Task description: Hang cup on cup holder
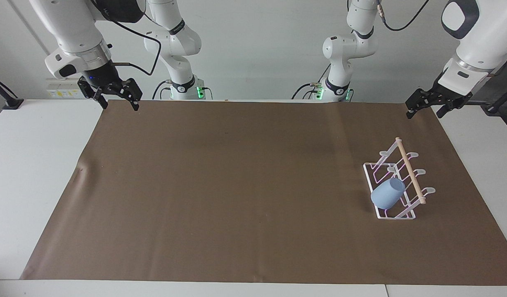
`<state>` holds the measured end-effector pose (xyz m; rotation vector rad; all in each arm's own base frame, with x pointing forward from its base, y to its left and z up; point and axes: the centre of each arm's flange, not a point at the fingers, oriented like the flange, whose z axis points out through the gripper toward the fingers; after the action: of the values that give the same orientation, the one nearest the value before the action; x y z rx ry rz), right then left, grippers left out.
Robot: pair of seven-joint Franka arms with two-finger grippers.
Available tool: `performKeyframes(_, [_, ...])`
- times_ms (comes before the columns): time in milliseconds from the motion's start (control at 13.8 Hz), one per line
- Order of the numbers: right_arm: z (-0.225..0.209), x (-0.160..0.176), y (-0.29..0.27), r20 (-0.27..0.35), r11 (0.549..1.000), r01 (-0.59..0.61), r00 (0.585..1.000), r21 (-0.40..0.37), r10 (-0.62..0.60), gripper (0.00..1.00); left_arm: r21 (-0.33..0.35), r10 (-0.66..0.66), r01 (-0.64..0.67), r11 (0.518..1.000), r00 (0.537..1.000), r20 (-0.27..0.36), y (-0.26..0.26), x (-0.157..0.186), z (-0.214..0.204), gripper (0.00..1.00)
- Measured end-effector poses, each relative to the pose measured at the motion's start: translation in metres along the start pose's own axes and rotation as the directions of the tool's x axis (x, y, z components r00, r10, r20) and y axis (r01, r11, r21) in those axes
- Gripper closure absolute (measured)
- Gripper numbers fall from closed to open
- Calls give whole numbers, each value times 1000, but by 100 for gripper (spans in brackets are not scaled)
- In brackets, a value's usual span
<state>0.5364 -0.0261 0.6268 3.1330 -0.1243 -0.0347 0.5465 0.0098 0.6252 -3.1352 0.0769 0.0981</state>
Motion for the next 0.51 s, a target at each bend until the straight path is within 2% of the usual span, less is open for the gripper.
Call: performKeyframes(507, [0,0,0,0,1000,0,1000,0,0,0,-15,8,-7,1000,1000,10,4,-2,0,0])
